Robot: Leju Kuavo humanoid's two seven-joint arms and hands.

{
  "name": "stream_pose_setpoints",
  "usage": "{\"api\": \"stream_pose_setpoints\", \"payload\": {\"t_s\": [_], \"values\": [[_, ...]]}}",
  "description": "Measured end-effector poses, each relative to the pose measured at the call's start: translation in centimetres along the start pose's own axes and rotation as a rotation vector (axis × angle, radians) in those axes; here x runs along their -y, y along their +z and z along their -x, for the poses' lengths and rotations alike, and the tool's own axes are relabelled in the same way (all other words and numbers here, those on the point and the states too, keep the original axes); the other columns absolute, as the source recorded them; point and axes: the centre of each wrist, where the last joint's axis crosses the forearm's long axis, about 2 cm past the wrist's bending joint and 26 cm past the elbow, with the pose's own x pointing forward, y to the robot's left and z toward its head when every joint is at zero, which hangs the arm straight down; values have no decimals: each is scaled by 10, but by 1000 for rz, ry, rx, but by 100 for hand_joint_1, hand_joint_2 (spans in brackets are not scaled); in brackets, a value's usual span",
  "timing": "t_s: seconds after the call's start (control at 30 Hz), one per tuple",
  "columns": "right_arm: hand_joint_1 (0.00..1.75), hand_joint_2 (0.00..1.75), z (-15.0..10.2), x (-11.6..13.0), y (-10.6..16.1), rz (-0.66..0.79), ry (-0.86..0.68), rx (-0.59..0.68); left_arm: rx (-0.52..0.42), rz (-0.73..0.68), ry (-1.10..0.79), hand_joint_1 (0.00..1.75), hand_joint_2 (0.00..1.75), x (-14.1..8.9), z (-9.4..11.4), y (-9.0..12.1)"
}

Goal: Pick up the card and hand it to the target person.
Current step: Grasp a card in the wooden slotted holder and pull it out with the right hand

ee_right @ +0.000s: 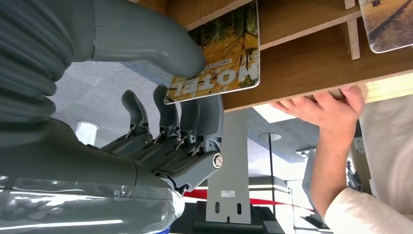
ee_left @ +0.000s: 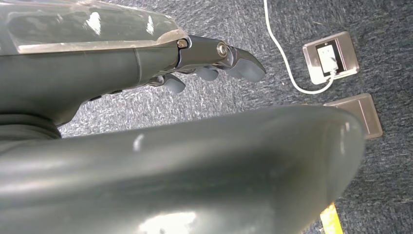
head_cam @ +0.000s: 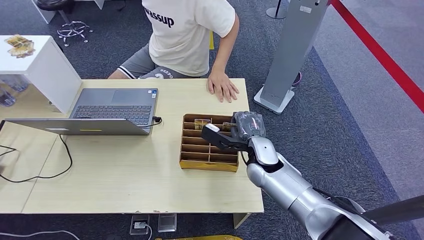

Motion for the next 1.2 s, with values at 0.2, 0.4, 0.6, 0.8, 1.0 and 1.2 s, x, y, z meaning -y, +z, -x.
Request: {"api": "stream_pose_setpoints", "payload": {"t_s": [0.2, 0.4, 0.6, 0.8, 1.0, 1.2], "values": [[139, 175, -1, 0, 0, -1, -1, -1, -2, 1, -1, 0, 0, 0, 0, 0], [145, 175, -1, 0, 1, -4, -2, -2, -2, 3, -4, 0, 0, 0, 0, 0], [145, 175, -2, -1, 2, -13, -2, -3, 3, 15, -12, 0, 0, 0, 0, 0], [145, 175, -4, 1, 3, -28, -22, 0, -1, 13, 4, 0, 0, 0, 0, 0], [145, 175, -11, 15, 6, -36, -63, 19, -3, 6, 8, 0, 0, 0, 0, 0], [145, 175, -21, 41, 15, 52, -96, 78, -4, -1, 13, 0, 0, 0, 1, 0]]}}
